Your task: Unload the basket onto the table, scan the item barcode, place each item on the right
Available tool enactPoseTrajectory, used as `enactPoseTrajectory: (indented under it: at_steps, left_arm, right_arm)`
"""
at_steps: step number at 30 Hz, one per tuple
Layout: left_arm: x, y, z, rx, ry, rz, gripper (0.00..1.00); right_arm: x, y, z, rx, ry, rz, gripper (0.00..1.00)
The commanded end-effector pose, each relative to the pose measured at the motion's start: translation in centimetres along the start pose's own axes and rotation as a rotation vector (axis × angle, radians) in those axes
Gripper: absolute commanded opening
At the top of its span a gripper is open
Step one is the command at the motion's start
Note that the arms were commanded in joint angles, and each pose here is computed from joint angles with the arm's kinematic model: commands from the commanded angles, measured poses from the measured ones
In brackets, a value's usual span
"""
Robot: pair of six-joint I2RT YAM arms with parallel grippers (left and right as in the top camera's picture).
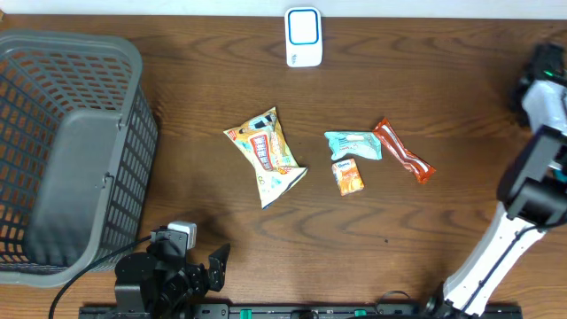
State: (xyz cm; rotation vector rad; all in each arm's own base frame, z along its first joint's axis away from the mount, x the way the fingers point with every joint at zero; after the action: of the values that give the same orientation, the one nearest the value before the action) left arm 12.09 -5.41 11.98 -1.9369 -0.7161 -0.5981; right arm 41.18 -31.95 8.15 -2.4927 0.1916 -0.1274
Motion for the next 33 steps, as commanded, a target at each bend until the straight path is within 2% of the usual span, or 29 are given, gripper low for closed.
enactPoseTrajectory:
  at_steps: [1, 2, 8, 13, 16, 18, 19, 20, 26, 29, 33]
  left_arm:
    - [-0.3, 0.0, -0.1, -0.007, -0.003, 0.017, 0.99]
    - [-0.3, 0.0, -0.1, -0.007, -0.003, 0.017, 0.99]
    - [-0.3, 0.0, -0.1, -0.007, -0.003, 0.017, 0.99]
    - [-0.3, 0.0, -0.1, -0.007, -0.003, 0.017, 0.99]
    - [-0.3, 0.0, -0.1, -0.007, -0.003, 0.017, 0.99]
    - [-0.3, 0.0, -0.1, -0.007, -0.003, 0.017, 0.99]
    - [-0.3, 0.0, -0.1, -0.007, -0.003, 0.017, 0.99]
    - [-0.3, 0.0, -0.1, -0.007, -0.003, 0.017, 0.99]
    - [-0.3, 0.0, -0.1, -0.007, -0.003, 0.017, 0.99]
    - [-0.3, 0.0, -0.1, -0.007, -0.003, 0.017, 0.99]
    - [-0.3, 0.0, -0.1, -0.007, -0.003, 0.017, 0.99]
  right_arm:
    - [-2.7, 2.8, -1.0, 0.048, 0.108, 0.064, 0.08]
    - [-4.2, 4.6, -2.0, 0.064, 0.143, 0.102, 0.09]
    - [-7.3, 8.0, -4.4, 0.084, 0.224, 0.168, 0.11]
    - [-7.4, 9.3, -5.1, 0.119, 0.289, 0.138, 0.3]
    - [-6.6, 9.1, -5.1, 0.11, 0.299, 0.114, 0.5]
    - [-5.8, 8.5, -5.2, 0.105, 0.3, 0.092, 0.71]
    - [-5.3, 8.1, -5.4, 0.099, 0.301, 0.081, 0.91]
    - [-5.1, 7.9, -5.5, 0.097, 0.301, 0.076, 0.99]
    - [-1.9, 3.6, -6.7, 0.143, 0.372, -0.037, 0.99]
    - [0.4, -0.1, -6.5, 0.263, 0.376, -0.164, 0.99]
    - [3.3, -7.3, -7.4, 0.425, 0.39, -0.386, 0.99]
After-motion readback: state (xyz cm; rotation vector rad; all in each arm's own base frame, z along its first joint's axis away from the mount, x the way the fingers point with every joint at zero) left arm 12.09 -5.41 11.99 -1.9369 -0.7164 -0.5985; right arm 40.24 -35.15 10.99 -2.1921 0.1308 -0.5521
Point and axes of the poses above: each gripper's point midway between its finger pads, its own y axis out along the fingers, its own z axis along the line the jaws close on, x = y × z, the point moved 3 cm from there along -y, back along the fingers, and after that the axes turned 12 degrees about -y, right-handed, at the moved point
